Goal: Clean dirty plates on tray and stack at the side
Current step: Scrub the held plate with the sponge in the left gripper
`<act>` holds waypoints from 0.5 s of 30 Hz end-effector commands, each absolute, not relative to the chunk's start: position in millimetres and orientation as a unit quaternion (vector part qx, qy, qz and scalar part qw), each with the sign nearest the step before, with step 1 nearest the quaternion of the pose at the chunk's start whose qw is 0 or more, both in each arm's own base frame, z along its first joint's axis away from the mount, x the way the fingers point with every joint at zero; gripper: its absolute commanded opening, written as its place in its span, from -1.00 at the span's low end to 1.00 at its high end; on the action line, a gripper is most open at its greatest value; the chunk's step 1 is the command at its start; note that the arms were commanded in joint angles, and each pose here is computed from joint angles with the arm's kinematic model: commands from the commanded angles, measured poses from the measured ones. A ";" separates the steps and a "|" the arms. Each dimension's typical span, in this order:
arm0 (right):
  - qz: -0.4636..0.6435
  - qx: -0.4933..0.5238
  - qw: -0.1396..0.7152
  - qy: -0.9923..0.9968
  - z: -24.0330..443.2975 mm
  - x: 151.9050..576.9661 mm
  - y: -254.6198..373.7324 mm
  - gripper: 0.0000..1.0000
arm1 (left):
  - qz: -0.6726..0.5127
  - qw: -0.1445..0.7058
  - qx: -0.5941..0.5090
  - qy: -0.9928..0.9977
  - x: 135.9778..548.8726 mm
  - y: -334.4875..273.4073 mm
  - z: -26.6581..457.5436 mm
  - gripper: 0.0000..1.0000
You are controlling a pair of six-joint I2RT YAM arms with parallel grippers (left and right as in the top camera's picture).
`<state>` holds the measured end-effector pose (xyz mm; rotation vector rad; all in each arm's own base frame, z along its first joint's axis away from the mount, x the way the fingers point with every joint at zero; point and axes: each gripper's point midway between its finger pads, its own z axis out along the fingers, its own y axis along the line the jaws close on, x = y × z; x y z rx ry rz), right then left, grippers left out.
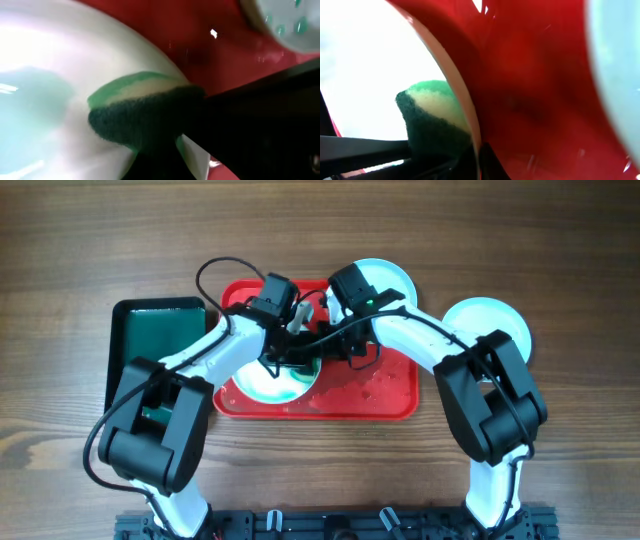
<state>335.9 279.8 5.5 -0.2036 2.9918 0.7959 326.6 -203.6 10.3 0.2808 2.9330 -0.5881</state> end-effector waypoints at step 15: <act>0.251 -0.065 0.014 0.966 3.2 331.4 284.2 -0.92 | 0.046 0.052 -0.128 0.989 328.2 -73.1 -11.3 -0.92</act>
